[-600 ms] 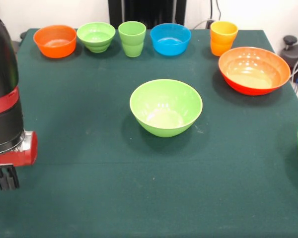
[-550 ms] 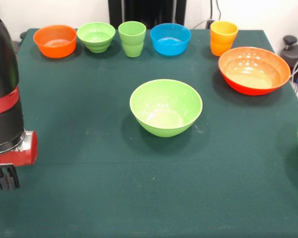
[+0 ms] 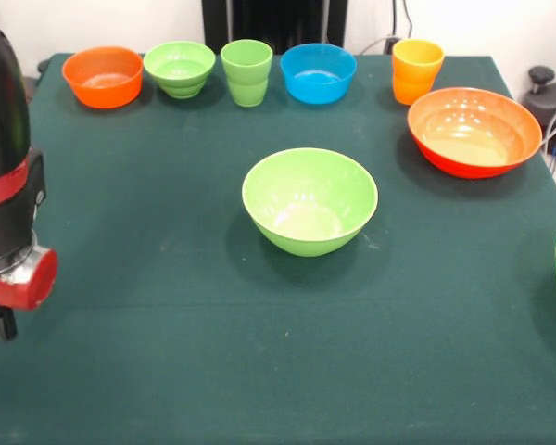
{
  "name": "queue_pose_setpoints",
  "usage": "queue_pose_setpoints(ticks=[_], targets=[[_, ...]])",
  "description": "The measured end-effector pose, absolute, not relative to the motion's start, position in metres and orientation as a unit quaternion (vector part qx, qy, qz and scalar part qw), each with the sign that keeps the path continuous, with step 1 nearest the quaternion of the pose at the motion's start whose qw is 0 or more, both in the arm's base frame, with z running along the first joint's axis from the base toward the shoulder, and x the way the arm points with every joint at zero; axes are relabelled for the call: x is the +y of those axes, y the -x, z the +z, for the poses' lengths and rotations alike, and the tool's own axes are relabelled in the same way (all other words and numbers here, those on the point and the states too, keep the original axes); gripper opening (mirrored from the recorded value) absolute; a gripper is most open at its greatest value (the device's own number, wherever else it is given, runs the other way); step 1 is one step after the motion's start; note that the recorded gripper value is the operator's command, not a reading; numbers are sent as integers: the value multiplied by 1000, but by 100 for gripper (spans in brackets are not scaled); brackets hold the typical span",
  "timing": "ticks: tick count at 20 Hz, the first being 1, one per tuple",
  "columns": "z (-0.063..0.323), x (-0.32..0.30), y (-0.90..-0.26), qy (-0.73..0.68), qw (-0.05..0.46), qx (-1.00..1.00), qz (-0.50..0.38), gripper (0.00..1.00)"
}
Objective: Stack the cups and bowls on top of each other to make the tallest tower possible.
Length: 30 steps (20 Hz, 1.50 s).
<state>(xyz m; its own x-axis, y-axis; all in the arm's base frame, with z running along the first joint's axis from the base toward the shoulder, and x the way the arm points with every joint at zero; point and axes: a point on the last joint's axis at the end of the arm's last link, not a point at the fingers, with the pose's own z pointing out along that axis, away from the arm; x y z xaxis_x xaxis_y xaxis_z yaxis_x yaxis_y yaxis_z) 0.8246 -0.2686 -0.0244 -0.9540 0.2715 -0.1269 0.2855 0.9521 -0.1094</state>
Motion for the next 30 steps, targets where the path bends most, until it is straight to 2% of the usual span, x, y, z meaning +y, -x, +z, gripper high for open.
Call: queue_pose_setpoints(ticks=[9, 12, 30], targets=[[-18, -277, -817, -421, 63, 904, -49, 0], [-19, -279, -813, -472, 63, 878, -52, 0], [-38, -272, -780, -503, 39, 860, -78, 0]])
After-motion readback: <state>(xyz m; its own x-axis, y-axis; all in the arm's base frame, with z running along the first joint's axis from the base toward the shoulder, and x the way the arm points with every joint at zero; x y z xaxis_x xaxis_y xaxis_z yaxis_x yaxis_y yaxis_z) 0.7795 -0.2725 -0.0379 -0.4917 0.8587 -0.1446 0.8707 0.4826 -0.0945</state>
